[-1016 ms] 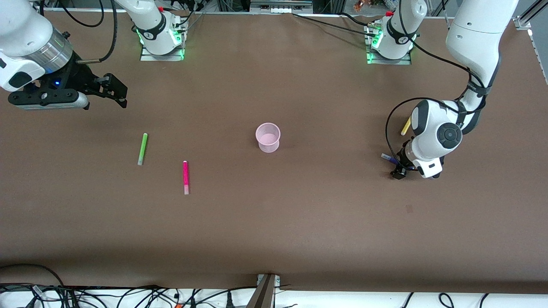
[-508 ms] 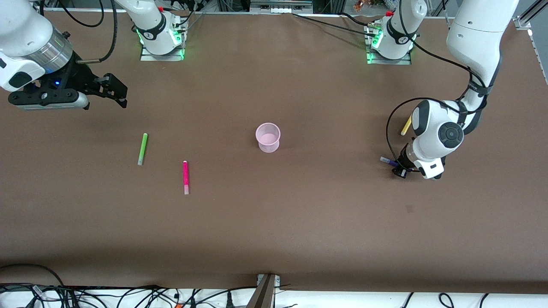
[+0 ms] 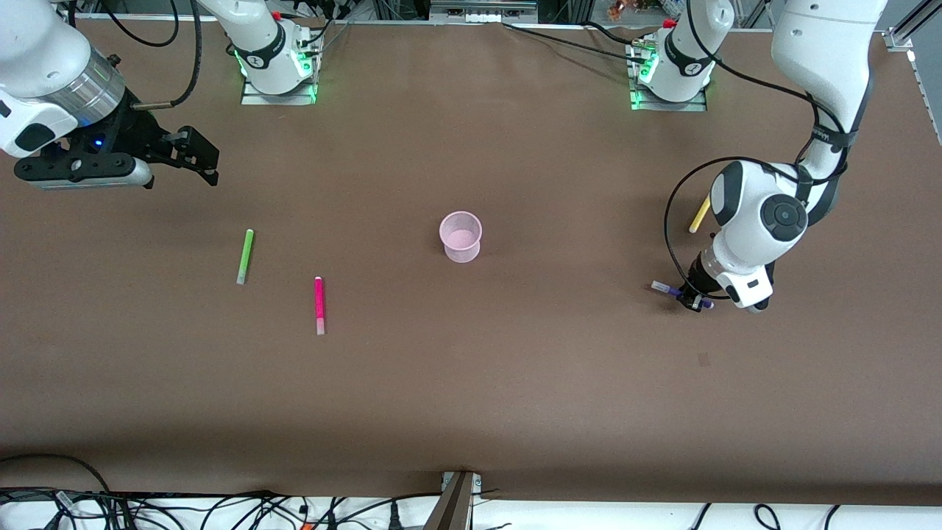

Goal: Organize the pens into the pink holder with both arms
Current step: 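Lift the blue marker with the left gripper and carry it over the pink cup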

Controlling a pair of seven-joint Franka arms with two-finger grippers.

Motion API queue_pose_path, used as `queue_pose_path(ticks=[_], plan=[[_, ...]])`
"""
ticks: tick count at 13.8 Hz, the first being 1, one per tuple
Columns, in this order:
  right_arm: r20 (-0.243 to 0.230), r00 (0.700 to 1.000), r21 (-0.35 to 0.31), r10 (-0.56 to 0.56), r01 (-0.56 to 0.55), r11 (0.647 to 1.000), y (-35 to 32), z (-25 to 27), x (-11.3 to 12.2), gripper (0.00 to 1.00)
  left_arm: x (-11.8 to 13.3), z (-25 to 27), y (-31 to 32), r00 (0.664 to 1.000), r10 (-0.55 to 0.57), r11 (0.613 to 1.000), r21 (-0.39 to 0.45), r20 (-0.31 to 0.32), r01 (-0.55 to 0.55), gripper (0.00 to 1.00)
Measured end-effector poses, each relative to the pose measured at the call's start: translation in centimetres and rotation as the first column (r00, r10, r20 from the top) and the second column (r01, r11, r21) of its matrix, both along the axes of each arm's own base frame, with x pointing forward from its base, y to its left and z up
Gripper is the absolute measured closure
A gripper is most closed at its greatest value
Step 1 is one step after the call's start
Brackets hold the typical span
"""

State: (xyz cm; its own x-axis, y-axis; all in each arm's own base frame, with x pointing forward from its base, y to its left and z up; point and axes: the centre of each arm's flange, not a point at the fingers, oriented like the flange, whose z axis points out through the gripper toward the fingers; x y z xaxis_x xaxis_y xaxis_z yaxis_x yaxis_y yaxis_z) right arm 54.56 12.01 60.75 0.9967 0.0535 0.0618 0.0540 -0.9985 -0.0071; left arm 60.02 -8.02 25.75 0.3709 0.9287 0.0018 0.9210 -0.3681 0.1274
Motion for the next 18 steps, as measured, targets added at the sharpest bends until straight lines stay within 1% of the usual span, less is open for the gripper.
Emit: queue_pose_path(ticks=[1,2,4,6,8,10,12,14,16,18], plan=[[0.000,1.000,0.000,0.000,0.000,1.000,0.0,0.0,0.0,0.00,0.3,2.2,-1.5,0.999,-0.023,1.000,-0.004,0.029,0.023,0.82],[0.000,1.000,0.000,0.000,0.000,1.000,0.0,0.0,0.0,0.00,0.4,4.7,-3.3,0.998,-0.043,0.999,-0.008,0.044,0.043,0.82],[0.000,1.000,0.000,0.000,0.000,1.000,0.0,0.0,0.0,0.00,0.1,9.9,-7.4,0.997,-0.075,0.997,-0.014,0.032,0.076,0.82],[0.000,1.000,0.000,0.000,0.000,1.000,0.0,0.0,0.0,0.00,-0.9,14.0,-13.1,0.996,-0.090,0.996,-0.015,0.014,0.090,0.82],[0.000,1.000,0.000,0.000,0.000,1.000,0.0,0.0,0.0,0.00,-2.9,16.0,-19.2,0.997,-0.067,0.997,0.043,0.032,0.065,0.82],[0.000,1.000,0.000,0.000,0.000,1.000,0.0,0.0,0.0,0.00,-5.7,16.4,-24.9,0.996,-0.037,0.995,0.093,0.075,0.030,0.82],[-0.002,1.000,-0.001,0.000,0.000,1.000,0.0,0.0,0.0,0.00,-8.4,16.0,-29.6,0.993,-0.036,0.992,0.124,0.116,0.021,0.82],[-0.015,1.000,-0.003,0.000,0.000,1.000,0.0,-0.2,-0.1,0.00,-10.8,14.8,-33.9,0.985,-0.066,0.983,0.181,0.159,0.036,0.82],[-0.035,0.999,-0.005,0.000,-0.001,1.000,0.0,-1.0,0.1,0.00,-13.3,12.6,-37.8,0.974,-0.115,0.963,0.263,0.198,0.060,0.82],[-0.060,0.998,-0.006,0.001,-0.001,1.000,-0.1,-2.4,0.7,0.00,-15.2,10.0,-41.1,0.957,-0.151,0.940,0.336,0.247,0.061,0.82]])
